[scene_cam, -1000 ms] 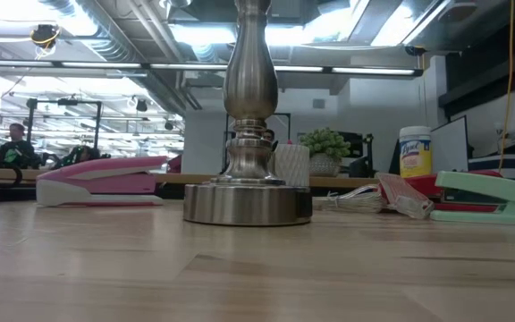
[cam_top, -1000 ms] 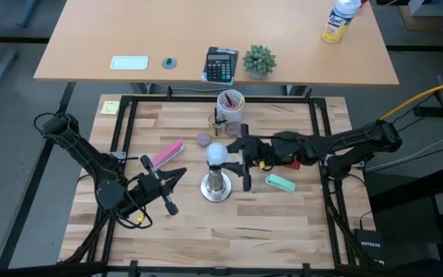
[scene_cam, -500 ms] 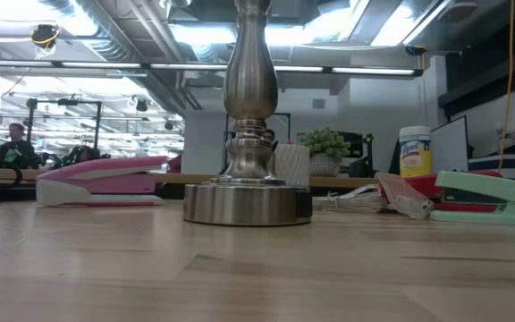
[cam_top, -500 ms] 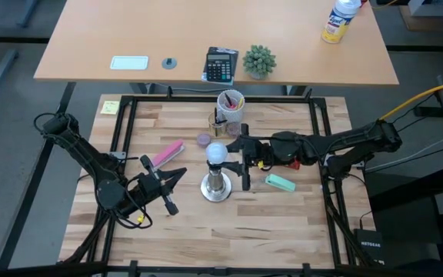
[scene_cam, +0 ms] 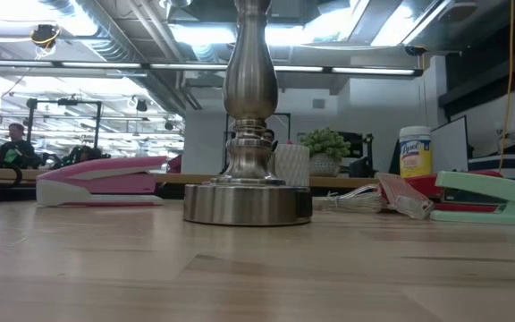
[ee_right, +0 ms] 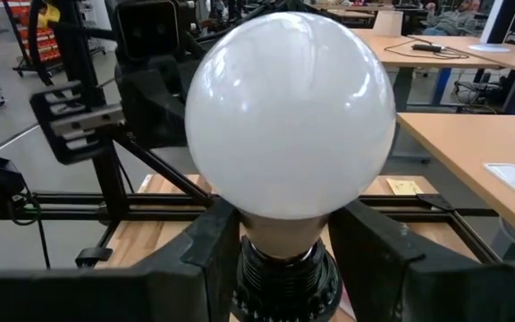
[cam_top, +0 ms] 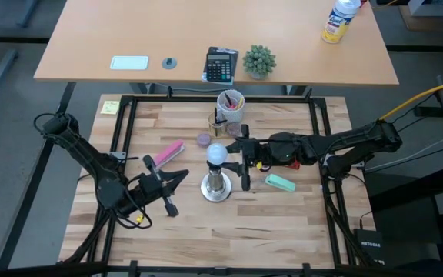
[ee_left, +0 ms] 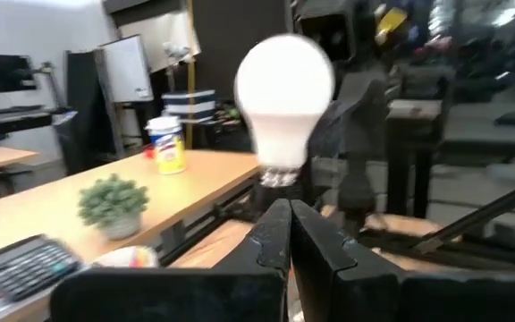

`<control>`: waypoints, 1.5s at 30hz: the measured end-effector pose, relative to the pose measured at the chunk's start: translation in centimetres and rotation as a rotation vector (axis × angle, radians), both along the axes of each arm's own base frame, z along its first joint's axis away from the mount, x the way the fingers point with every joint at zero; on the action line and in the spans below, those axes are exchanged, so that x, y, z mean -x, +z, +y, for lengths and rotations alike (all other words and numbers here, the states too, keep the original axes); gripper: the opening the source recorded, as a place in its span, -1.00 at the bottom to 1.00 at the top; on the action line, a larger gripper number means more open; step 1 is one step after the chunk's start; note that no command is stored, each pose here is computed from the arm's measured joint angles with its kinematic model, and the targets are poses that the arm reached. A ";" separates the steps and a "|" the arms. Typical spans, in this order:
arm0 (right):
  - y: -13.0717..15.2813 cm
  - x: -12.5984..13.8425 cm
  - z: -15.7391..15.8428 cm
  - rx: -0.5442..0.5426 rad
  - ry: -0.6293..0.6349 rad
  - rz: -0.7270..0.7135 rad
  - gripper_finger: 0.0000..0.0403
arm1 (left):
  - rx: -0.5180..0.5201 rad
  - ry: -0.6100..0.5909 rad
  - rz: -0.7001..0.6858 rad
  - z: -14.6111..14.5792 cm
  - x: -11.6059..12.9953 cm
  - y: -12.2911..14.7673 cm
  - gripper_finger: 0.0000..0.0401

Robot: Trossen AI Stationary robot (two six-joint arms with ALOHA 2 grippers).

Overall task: Screw lightbulb
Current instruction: Insert the lightbulb into the lamp socket

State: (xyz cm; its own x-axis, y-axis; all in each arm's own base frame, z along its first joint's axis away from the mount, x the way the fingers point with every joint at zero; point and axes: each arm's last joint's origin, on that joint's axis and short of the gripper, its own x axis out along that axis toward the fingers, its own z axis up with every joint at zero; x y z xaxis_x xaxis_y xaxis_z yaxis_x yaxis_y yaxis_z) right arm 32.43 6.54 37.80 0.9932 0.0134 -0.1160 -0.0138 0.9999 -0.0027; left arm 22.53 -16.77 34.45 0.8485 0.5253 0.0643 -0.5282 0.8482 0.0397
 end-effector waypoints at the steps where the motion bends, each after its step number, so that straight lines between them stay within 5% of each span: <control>1: 0.0 0.0 0.0 0.000 0.000 0.000 -0.20 | 0.005 -0.019 -0.016 0.1 -0.1 0.2 -0.99; 13: 0.0 0.0 0.0 -0.033 -0.004 0.004 -0.20 | -0.046 -0.193 -0.232 2.0 -1.3 2.4 -0.99; 45: 0.0 -0.1 0.0 -0.083 -0.009 -0.004 -0.20 | -0.029 -0.198 -0.211 2.7 -2.1 2.0 -0.99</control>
State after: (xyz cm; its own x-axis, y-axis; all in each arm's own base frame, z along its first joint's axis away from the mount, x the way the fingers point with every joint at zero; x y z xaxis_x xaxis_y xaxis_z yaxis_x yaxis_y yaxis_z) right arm 32.52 6.56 37.77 0.9937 0.0143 -0.1110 -0.0054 0.9968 0.0798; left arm 24.59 -14.08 36.42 0.9004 0.3464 0.2632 -0.3518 0.9357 -0.0281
